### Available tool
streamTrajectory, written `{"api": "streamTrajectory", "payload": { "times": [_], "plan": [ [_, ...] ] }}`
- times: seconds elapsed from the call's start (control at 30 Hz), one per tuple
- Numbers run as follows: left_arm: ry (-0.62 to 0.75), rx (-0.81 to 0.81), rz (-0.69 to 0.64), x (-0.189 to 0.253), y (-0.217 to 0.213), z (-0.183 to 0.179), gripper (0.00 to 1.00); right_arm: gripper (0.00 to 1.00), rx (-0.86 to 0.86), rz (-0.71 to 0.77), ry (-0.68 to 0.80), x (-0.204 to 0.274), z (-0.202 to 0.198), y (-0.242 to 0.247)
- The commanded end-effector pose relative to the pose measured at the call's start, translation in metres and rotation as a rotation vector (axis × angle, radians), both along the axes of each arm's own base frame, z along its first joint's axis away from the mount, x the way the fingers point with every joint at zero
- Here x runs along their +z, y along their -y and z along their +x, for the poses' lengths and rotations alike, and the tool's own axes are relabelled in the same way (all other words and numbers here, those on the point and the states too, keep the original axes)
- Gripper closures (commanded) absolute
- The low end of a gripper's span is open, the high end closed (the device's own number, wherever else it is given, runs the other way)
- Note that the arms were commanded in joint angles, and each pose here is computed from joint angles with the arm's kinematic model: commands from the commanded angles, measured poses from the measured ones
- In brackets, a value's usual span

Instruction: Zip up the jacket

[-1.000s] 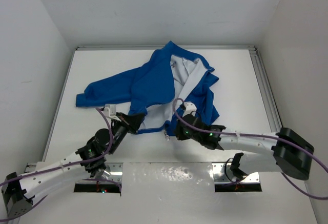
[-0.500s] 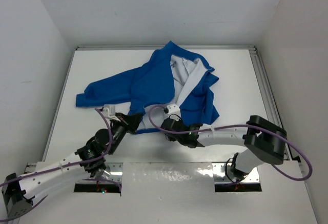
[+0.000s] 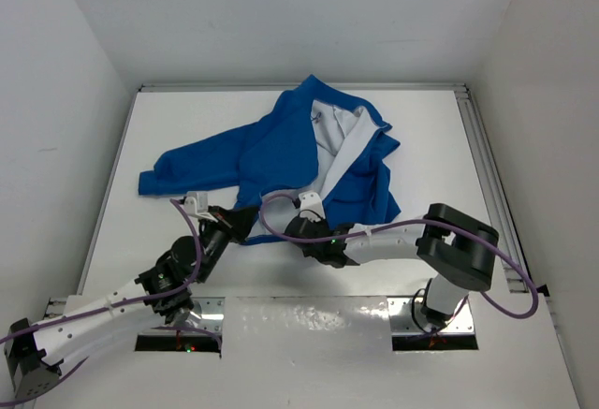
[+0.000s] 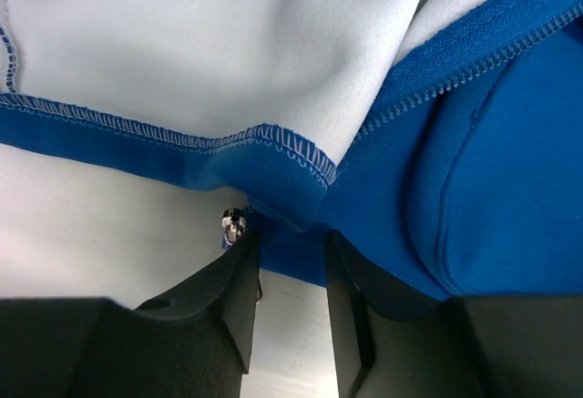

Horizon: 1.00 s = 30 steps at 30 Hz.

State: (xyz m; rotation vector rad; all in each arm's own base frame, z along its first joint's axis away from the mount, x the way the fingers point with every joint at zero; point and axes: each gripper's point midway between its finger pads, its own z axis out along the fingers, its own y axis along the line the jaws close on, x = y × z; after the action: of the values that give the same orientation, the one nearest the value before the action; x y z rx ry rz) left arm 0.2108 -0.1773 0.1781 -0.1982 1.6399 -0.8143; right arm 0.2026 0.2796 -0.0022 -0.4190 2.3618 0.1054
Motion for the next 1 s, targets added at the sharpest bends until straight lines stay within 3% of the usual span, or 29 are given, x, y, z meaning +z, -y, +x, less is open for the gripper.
{"api": "streamTrajectory", "payload": {
  "times": [0.0, 0.27, 0.63, 0.83, 0.97],
  "plan": [
    [0.022, 0.003, -0.031, 0.015, 0.001, 0.002, 1.00, 0.65, 0.001, 0.035, 0.012, 0.007, 0.004, -0.014],
    [0.030, 0.015, -0.044, 0.015, -0.002, 0.002, 1.00, 0.67, -0.035, -0.009, -0.045, -0.019, -0.008, 0.003],
    [0.021, 0.002, -0.044, 0.013, 0.001, 0.001, 1.00, 0.99, -0.066, 0.041, -0.088, -0.026, -0.024, 0.019],
    [0.012, -0.010, -0.044, 0.010, 0.004, 0.001, 1.00, 1.00, -0.066, 0.073, -0.060, -0.014, -0.024, 0.022],
    [0.007, -0.007, -0.039, 0.009, 0.005, 0.001, 1.00, 1.00, -0.037, 0.227, 0.001, 0.020, -0.021, 0.011]
  ]
}}
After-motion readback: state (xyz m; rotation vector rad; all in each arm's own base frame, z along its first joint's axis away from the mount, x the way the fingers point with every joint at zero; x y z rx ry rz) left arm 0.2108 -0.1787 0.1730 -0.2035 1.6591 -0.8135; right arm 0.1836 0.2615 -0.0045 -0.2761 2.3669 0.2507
